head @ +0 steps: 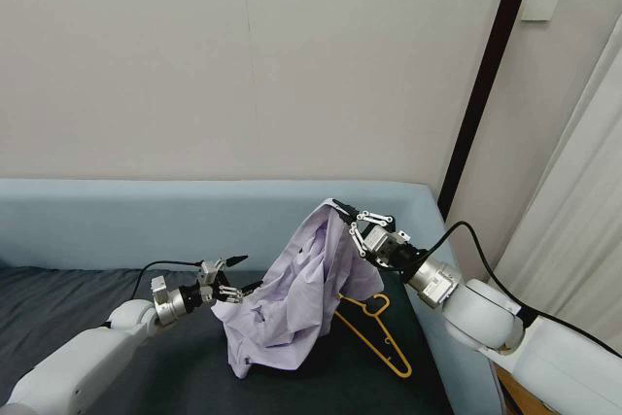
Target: Pick up the clothes from the sofa and hang them on the clothes hanger.
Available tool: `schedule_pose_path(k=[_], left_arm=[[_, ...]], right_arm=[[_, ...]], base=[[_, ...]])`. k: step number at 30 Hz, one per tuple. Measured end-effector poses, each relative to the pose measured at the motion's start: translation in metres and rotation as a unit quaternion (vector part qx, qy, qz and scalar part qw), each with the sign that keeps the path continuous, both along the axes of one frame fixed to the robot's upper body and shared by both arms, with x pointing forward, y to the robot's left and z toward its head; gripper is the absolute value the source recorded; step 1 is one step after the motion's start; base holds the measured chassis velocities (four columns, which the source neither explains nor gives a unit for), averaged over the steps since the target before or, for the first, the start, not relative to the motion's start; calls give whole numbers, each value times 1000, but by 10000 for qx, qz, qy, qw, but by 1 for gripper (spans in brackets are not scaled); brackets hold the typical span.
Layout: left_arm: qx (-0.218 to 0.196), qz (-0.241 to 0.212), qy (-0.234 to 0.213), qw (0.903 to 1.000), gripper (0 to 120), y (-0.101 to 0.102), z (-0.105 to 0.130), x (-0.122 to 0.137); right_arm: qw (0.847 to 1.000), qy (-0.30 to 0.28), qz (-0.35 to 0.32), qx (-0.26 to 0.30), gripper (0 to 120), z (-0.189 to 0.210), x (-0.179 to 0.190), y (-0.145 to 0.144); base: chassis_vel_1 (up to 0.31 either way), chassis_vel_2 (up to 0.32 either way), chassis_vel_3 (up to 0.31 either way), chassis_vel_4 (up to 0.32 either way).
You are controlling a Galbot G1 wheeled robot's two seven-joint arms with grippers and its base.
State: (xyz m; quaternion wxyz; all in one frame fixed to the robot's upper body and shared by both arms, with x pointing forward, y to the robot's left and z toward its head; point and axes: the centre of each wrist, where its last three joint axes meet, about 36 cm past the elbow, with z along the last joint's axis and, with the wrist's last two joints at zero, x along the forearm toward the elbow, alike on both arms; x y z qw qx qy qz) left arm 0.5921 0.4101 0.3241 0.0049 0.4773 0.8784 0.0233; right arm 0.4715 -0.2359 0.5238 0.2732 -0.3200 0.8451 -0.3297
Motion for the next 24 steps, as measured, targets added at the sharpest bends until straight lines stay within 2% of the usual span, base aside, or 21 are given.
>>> schedule_pose_path(k=[3,5,11,15,16,20,22,24], left_arm=[[-69,38,-11,10000,91,-11,0,7],[-52,-2,26,10000,81,-17,-2,11],[167,-165,87,9997,72,-25,-10,17],[347,-291,114,9989,55,-33,-15,25],[347,-291,114,9989,55,-33,-15,25],[327,-320,115,9989,38,-49,-22,31],[312,-316,114,9989,34,-52,-23,32],[294,-301,117,9990,26,-55,-24,33]], right_arm=[[10000,-17,-48,-12,0,0,0,-3],[10000,-17,-84,-9,0,0,0,-4],[9999,-7,-111,28,0,0,-1,-3],[9999,10,-133,81,0,0,-1,-2],[9999,10,-133,81,0,0,-1,-2],[9998,25,-150,104,0,2,-2,-3],[9998,26,-155,100,0,2,-2,-4],[9998,26,-168,100,0,2,-2,-4]], base=[[0,0,0,0],[0,0,0,0],[0,0,0,0],[0,0,0,0],[0,0,0,0],[0,0,0,0],[0,0,0,0],[0,0,0,0]])
